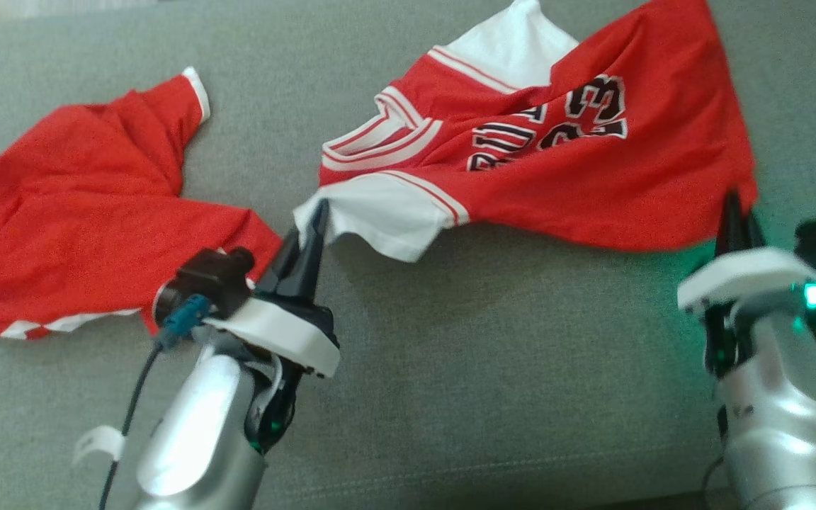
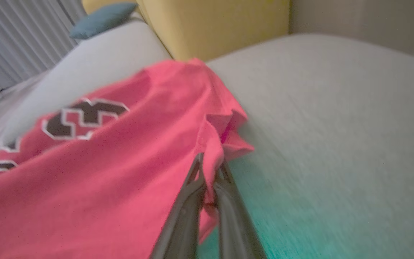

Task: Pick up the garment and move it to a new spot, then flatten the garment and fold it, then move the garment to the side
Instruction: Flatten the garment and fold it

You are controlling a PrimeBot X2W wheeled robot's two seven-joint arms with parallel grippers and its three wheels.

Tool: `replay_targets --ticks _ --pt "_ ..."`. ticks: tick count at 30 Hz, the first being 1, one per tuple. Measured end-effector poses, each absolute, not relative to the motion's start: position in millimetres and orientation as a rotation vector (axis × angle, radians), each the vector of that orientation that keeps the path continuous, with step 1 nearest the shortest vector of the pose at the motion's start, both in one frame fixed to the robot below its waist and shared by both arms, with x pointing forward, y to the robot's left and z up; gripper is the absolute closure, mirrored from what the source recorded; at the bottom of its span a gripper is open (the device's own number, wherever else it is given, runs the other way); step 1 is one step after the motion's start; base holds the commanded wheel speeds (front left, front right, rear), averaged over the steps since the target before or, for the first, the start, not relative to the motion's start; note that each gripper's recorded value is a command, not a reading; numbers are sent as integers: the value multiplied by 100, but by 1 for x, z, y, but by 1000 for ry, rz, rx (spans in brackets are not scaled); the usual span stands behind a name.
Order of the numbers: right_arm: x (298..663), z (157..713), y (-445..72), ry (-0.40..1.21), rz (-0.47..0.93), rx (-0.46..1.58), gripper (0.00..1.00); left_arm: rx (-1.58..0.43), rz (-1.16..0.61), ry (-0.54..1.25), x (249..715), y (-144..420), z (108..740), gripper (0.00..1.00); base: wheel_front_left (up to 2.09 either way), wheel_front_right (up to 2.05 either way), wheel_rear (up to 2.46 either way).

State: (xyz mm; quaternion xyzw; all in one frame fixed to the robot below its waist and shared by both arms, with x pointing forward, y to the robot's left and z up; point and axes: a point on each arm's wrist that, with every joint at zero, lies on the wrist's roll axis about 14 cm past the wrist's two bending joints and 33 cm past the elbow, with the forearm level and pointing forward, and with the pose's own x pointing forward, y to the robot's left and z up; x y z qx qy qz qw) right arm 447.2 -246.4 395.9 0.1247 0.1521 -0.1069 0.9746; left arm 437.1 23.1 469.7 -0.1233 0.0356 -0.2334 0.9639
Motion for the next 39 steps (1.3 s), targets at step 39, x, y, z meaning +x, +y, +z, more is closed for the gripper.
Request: replay_targets --ticks 39 --pt "477 704 -238 -327 -36 140 100 -481 -569 -455 487 45 779 100 0 0 0"
